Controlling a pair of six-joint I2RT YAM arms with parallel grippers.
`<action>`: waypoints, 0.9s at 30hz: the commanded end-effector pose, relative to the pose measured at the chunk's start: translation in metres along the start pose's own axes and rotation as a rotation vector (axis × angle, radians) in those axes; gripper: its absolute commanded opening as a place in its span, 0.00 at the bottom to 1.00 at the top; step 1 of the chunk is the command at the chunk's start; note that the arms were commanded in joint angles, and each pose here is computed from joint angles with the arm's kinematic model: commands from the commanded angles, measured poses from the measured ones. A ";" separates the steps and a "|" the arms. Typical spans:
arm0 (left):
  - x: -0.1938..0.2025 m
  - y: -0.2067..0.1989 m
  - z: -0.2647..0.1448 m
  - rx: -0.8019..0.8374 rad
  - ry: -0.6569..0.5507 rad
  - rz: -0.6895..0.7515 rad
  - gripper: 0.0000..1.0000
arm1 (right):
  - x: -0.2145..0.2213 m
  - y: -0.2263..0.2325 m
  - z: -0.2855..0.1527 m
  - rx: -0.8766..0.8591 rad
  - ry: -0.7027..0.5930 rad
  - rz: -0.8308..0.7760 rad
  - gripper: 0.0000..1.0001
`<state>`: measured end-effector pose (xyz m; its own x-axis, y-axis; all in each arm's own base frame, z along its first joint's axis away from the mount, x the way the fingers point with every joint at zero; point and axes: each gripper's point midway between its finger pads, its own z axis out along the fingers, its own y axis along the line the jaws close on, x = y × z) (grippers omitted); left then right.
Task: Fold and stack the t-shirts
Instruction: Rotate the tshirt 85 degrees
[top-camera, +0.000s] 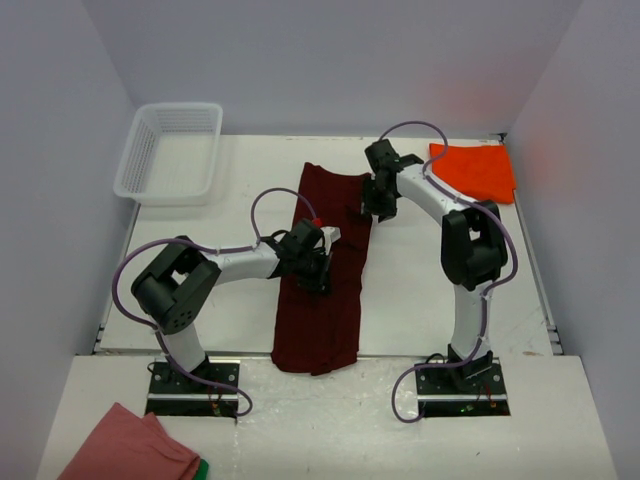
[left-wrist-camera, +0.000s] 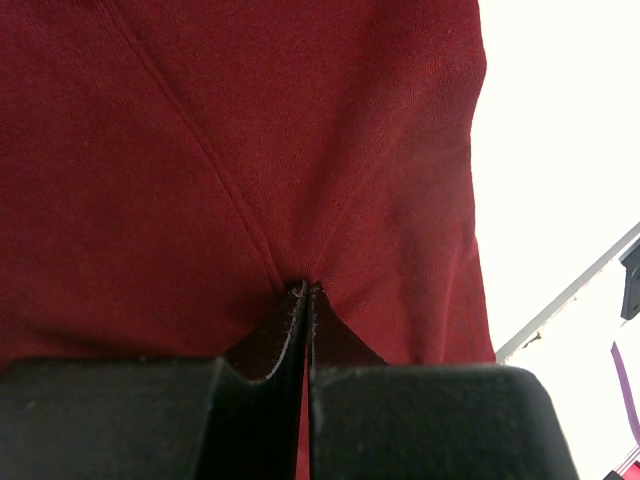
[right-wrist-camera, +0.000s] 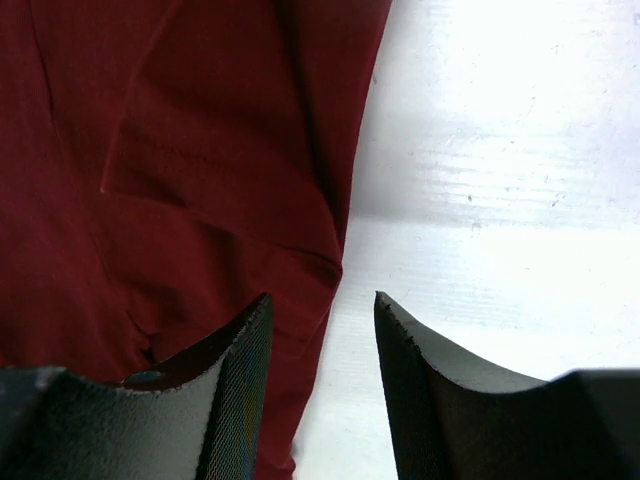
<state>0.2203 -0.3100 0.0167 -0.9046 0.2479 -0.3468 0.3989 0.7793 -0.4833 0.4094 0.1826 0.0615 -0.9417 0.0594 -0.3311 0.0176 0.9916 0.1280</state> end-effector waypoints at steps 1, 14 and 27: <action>-0.011 -0.004 -0.002 0.020 -0.016 0.029 0.00 | -0.016 -0.001 -0.003 0.010 -0.061 0.004 0.47; -0.015 -0.010 -0.008 0.036 -0.026 0.035 0.00 | -0.031 0.019 0.012 -0.065 -0.020 -0.003 0.34; -0.015 -0.010 -0.002 0.051 -0.016 0.031 0.00 | -0.007 0.046 -0.008 -0.212 0.034 -0.068 0.24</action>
<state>0.2191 -0.3102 0.0182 -0.9085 0.2494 -0.3353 0.3952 0.7736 -0.4953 0.4228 0.2102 0.0459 -0.9590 0.0254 -0.2823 -0.0411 0.9730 0.2272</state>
